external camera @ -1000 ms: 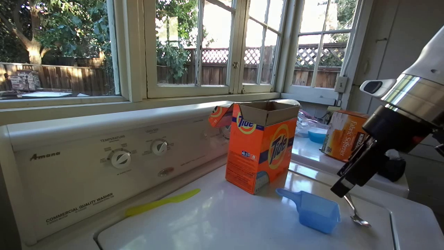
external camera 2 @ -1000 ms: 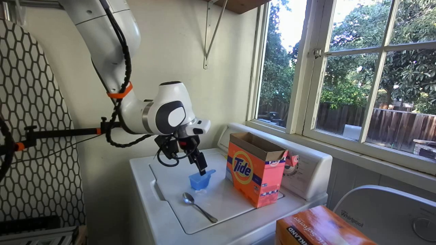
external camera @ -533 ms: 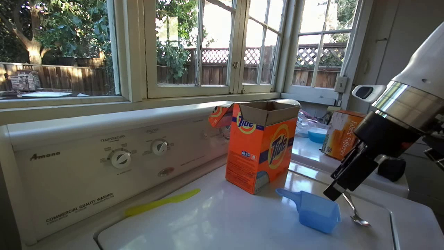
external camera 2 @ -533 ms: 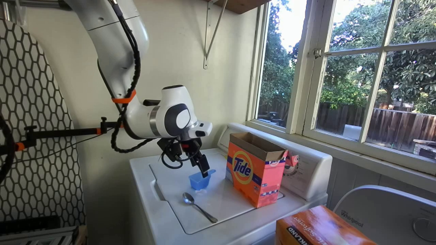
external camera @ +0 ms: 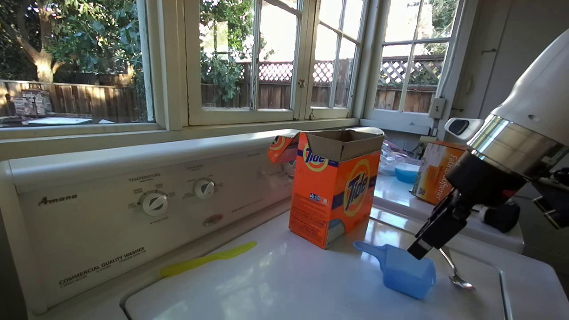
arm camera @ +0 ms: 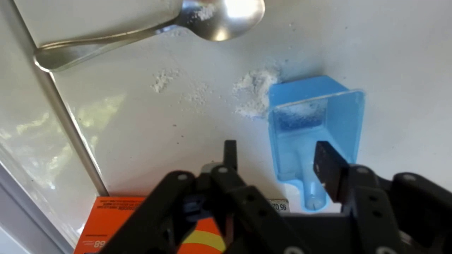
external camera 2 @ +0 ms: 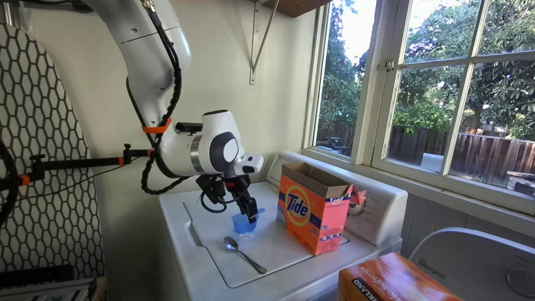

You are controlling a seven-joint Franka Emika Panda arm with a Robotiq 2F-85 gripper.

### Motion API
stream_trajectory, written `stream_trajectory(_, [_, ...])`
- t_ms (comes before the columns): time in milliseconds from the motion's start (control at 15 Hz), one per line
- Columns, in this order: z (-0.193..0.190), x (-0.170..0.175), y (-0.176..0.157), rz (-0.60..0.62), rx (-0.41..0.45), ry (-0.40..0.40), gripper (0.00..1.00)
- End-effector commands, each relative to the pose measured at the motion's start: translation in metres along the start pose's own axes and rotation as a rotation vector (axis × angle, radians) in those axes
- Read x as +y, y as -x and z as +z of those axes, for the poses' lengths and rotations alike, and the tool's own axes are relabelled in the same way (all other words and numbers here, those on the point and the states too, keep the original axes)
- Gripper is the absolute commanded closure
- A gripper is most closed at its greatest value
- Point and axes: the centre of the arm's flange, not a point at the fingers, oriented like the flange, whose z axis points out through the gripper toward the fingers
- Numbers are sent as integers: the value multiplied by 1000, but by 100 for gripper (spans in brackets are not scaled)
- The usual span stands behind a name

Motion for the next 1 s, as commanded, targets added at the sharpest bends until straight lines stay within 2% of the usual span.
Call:
stream_trajectory(0, [16, -8, 3, 9, -18, 23, 37])
stream_trajectory(67, [18, -8, 4, 10, -23, 20, 27])
stream_trajectory(133, [19, -8, 4, 11, -26, 20, 27])
stream_trajectory(333, [22, -9, 4, 19, -18, 16, 6])
stream_trajectory(467, [23, -9, 2, 29, -5, 13, 20])
stream_trajectory(533, [22, -10, 1, 33, 0, 14, 40])
stream_trajectory(600, [22, -10, 0, 34, 6, 15, 43])
stream_trajectory(800, [23, -10, -2, 36, 18, 18, 69])
stream_trajectory(933, [23, -10, -3, 37, 21, 19, 84])
